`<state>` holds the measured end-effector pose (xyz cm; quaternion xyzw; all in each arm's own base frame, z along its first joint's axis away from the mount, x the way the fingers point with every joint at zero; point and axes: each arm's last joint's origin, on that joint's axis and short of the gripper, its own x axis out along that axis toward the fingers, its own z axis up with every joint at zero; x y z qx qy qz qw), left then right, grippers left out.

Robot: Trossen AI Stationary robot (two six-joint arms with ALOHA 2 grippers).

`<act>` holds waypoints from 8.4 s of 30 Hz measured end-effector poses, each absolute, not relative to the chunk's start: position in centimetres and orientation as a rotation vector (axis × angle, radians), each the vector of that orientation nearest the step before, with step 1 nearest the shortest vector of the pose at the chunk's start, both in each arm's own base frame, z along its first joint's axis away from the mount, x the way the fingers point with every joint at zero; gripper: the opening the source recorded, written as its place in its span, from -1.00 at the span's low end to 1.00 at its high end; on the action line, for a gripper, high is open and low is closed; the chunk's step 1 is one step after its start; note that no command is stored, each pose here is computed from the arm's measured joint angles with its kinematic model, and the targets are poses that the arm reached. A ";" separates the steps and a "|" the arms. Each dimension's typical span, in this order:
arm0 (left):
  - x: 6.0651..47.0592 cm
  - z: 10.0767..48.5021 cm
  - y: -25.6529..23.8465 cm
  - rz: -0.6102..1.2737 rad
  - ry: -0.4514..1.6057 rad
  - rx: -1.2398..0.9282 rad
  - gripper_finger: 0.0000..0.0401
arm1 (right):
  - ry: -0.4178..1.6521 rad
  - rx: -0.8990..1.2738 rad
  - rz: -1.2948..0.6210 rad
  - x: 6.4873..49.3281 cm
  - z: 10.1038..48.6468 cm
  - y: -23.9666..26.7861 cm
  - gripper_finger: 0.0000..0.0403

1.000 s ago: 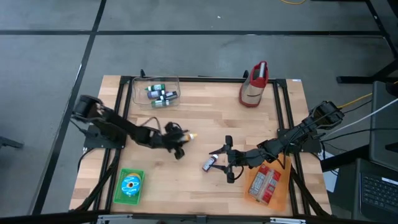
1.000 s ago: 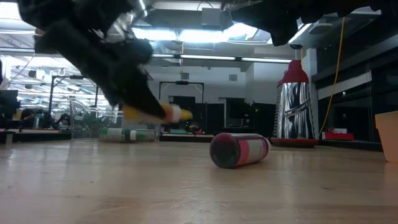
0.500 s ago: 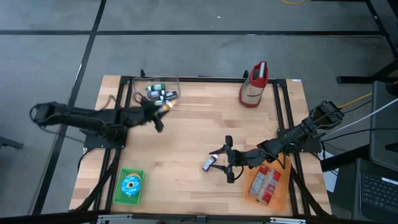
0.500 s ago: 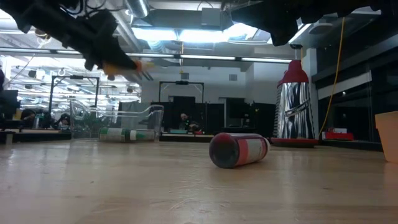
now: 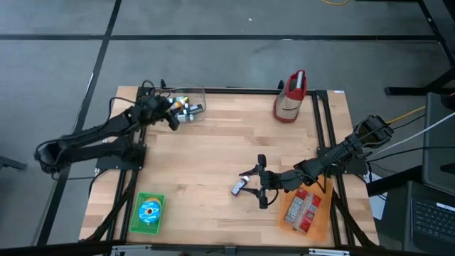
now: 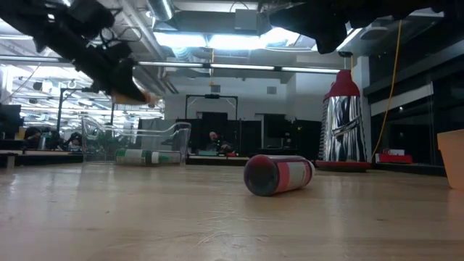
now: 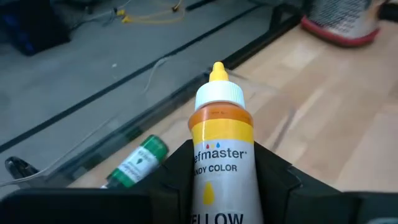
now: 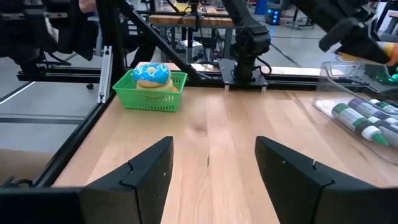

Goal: Pick & Place Food Item
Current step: Put the yellow food coloring bottle into the white transparent bin, then put the pink food coloring bottle into the white transparent bin

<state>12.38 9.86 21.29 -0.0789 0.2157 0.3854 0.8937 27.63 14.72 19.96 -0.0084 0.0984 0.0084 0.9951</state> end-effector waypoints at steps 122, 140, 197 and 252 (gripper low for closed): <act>34.4 13.0 -11.4 0.329 0.347 -0.309 0.01 | 0.166 -0.018 0.165 27.0 21.2 15.3 0.14; 34.4 13.0 -11.4 0.316 0.351 -0.312 0.01 | -0.007 -0.013 0.492 15.9 30.1 14.4 0.14; 38.2 10.6 -12.6 0.103 0.397 -0.419 0.01 | -0.052 0.064 0.371 7.6 17.4 5.8 0.14; 38.6 12.2 -11.4 0.380 0.582 -0.272 0.23 | -0.043 0.118 0.362 7.6 17.4 5.8 0.14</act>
